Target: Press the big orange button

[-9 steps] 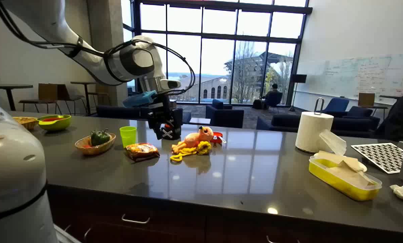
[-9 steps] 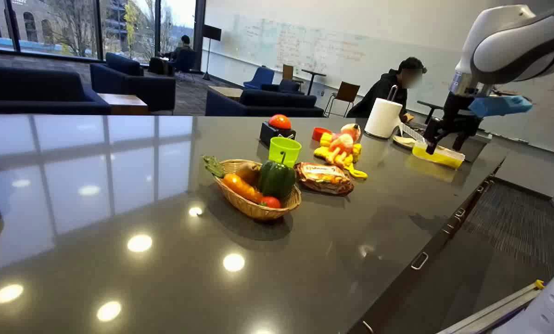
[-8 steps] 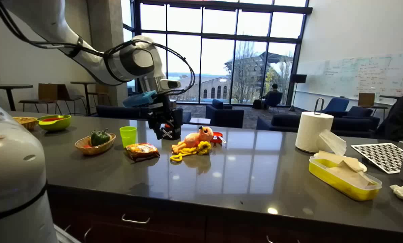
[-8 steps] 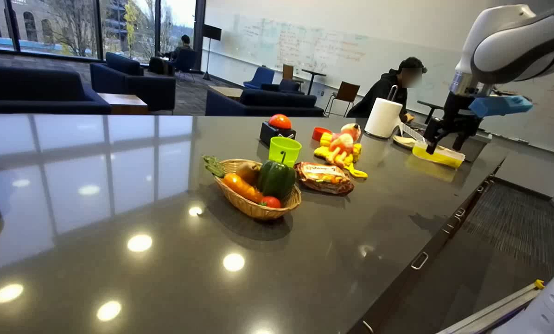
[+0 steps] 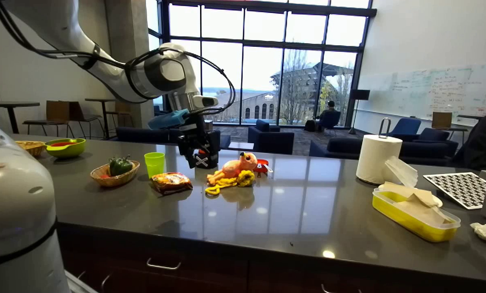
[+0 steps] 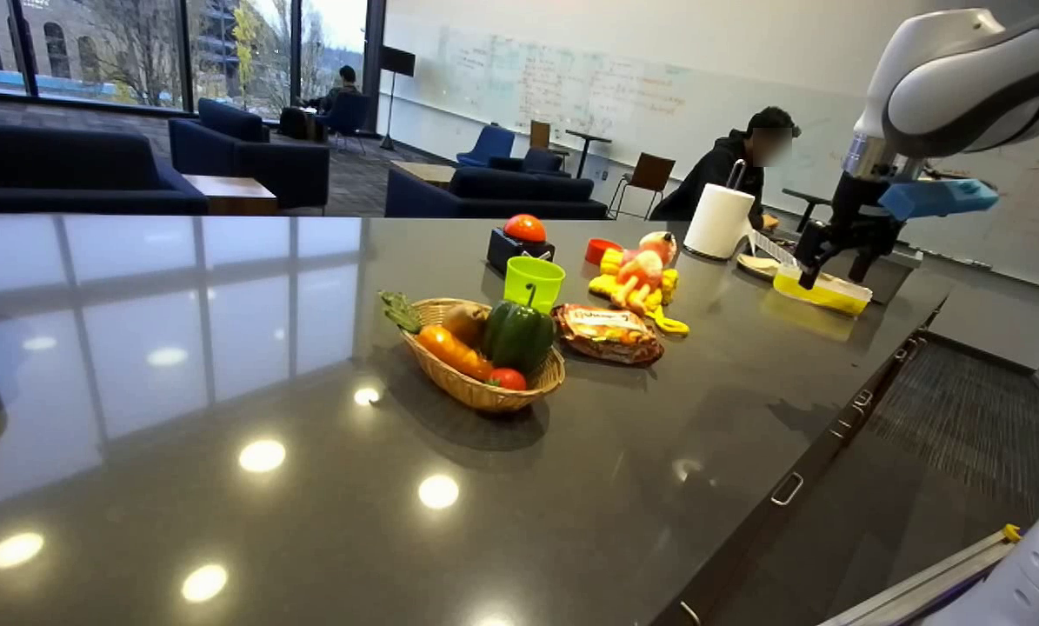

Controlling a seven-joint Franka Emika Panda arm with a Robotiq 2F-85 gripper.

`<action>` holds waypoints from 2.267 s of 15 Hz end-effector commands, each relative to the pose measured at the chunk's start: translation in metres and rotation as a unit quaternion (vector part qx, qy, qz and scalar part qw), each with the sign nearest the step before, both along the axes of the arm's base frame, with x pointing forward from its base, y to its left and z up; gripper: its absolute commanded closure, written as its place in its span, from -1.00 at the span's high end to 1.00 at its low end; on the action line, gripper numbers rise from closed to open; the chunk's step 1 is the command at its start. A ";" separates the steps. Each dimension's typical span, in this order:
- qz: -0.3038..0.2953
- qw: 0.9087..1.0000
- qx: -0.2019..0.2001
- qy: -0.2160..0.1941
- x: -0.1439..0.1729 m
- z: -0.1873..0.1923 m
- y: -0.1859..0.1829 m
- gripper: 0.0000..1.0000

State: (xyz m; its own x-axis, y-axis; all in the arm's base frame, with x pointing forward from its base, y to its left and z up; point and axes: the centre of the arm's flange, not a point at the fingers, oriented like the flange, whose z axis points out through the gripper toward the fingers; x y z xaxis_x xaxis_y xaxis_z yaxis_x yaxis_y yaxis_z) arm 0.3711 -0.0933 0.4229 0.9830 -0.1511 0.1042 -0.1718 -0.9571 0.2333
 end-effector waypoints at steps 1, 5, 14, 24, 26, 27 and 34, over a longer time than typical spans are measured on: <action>0.012 1.000 -0.004 -0.011 0.010 0.002 0.004 1.00; 0.036 0.999 -0.005 -0.028 0.042 0.007 0.015 1.00; 0.106 0.994 0.006 -0.031 0.152 0.012 0.068 1.00; 0.187 0.981 0.040 -0.043 0.252 0.025 0.165 1.00; 0.203 0.977 0.051 -0.043 0.268 0.025 0.183 1.00; 0.211 0.975 0.054 -0.044 0.276 0.025 0.190 1.00; 0.278 0.955 0.078 -0.066 0.332 0.034 0.219 1.00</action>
State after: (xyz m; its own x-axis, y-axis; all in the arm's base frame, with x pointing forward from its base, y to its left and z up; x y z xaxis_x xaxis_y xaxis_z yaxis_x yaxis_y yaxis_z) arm 0.6682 0.1198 0.4446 0.9176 0.3185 0.2381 0.3003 -0.9475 0.1099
